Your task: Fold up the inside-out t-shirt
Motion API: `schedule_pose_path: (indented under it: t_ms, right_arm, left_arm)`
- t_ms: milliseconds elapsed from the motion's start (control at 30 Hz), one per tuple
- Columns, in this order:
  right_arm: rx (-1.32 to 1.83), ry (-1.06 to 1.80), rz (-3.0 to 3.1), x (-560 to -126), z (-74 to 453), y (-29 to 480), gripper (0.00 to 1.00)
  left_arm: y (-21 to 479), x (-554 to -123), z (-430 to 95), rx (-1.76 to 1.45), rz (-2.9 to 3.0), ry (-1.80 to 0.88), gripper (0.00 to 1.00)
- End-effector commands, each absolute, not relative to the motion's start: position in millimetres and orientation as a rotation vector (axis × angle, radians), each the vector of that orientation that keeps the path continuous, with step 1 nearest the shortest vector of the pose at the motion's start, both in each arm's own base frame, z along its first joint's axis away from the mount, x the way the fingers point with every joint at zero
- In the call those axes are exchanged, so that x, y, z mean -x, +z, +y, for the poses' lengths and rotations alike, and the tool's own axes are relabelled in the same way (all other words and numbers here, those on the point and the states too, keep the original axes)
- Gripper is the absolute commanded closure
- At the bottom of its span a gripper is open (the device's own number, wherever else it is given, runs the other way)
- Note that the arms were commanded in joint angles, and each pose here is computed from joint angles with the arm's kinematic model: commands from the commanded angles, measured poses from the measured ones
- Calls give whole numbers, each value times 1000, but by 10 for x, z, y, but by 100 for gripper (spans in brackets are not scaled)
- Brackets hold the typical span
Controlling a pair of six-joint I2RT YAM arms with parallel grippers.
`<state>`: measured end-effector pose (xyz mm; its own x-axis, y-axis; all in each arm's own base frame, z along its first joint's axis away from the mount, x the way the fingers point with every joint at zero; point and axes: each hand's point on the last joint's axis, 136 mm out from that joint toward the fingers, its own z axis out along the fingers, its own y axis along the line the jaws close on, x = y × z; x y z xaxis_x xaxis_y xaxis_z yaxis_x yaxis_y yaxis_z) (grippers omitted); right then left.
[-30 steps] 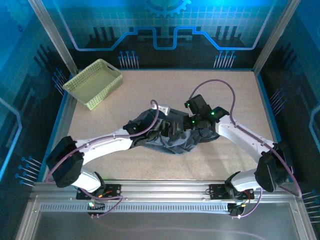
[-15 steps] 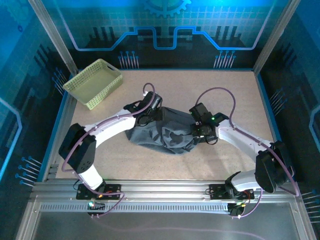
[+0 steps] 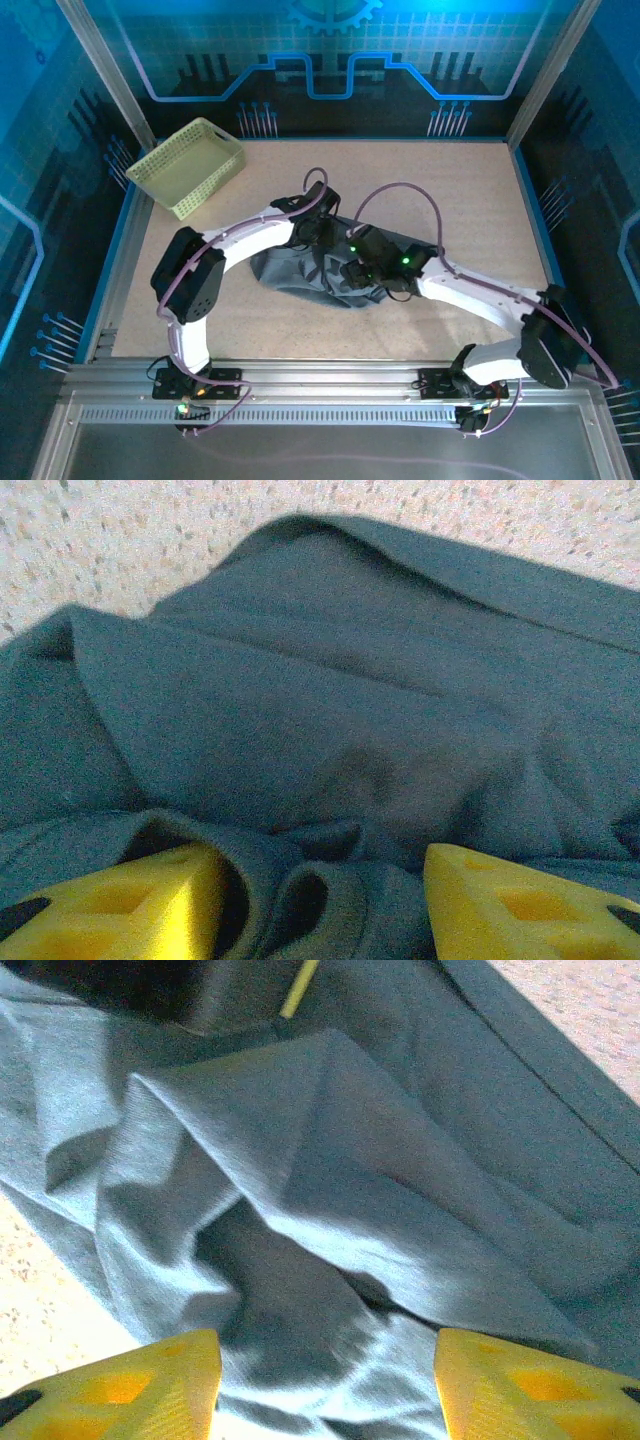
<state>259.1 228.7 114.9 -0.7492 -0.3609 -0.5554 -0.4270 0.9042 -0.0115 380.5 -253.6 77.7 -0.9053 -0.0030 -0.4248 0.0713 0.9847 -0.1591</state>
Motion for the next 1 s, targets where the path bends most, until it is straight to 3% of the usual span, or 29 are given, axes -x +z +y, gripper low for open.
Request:
schedule_pose_path:
  t_ms: [0,233,333,500,600,800,967]
  right_arm:
    - [580,174,2412,-2770,2501,1117,39]
    - [561,26,2380,-3080,2550,966,43]
    - [549,-66,2390,-3133,2470,907,57]
    - [535,-105,2364,-3084,2323,1009,85]
    - [543,-86,2342,-3014,2260,1197,95]
    - [586,76,2247,-2801,2221,1885,100]
    - [647,270,2098,-2641,2297,2957,100]
  left_arm:
    - [760,-3818,-2556,2,2733,-303,49]
    - [711,-3844,-2545,50,2741,-339,63]
    - [710,-3865,-2502,80,2735,-354,72]
    - [768,-3912,-2416,130,2705,-394,95]
    - [930,-3947,-2382,132,2641,-426,100]
    - [1706,-3967,-2159,141,2401,-459,100]
    - [2905,-3789,-1537,227,2067,-474,100]
